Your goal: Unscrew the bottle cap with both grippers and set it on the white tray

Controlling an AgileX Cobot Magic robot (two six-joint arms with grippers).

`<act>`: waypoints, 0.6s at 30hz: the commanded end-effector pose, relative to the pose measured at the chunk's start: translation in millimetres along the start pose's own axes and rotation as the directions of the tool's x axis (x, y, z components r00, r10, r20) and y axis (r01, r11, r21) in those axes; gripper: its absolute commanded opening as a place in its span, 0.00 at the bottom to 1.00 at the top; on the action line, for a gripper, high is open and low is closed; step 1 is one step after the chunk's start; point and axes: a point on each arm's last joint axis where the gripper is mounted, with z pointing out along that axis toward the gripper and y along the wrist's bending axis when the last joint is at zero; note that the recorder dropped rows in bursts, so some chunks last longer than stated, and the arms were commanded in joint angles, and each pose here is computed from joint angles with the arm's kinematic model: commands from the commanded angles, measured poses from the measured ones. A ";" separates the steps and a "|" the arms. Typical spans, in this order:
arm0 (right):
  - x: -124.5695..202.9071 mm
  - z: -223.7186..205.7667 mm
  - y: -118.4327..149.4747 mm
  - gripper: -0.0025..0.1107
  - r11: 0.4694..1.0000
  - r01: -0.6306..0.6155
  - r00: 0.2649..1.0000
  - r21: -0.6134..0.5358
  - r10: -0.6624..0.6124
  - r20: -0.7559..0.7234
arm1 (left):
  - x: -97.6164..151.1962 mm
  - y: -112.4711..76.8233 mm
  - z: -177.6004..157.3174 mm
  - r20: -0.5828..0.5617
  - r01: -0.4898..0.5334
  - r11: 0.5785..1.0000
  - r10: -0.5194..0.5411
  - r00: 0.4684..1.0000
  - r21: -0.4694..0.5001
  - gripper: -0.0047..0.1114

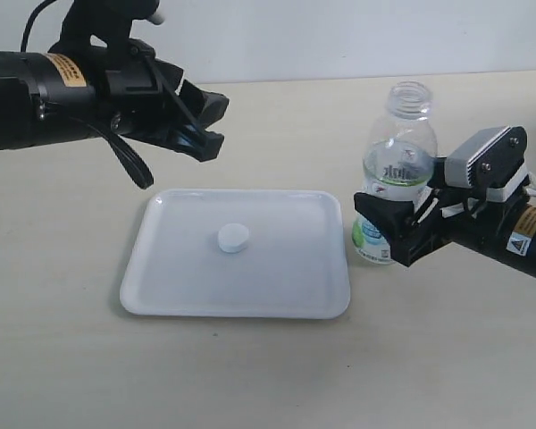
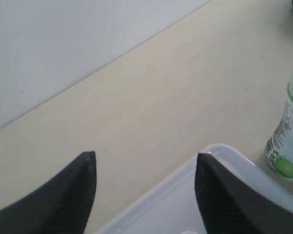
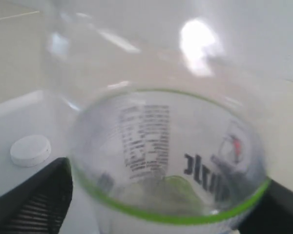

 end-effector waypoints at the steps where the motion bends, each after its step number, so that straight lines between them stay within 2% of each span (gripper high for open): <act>1: -2.8 -0.4 0.3 0.77 1.000 0.002 1.000 -0.008 -0.002 0.024 | 1.0 -2.0 -2.4 -0.011 0.019 1.000 -0.018 1.000 0.008 0.54; 7: -20.3 -5.5 4.1 0.80 0.999 0.003 0.997 -0.037 0.000 0.074 | -1.2 -1.4 -19.3 0.014 0.019 1.000 -0.019 1.000 0.006 0.54; 14: -41.2 -21.8 3.8 0.80 0.999 0.036 0.996 0.023 -0.034 -0.079 | -7.8 1.2 -62.4 0.134 0.024 1.000 -0.021 0.991 -0.018 0.54; 18: -55.6 -36.9 6.6 0.80 0.998 0.031 0.987 0.061 -0.021 -0.158 | -3.1 1.7 -90.2 0.209 0.030 0.999 -0.022 0.978 -0.035 0.54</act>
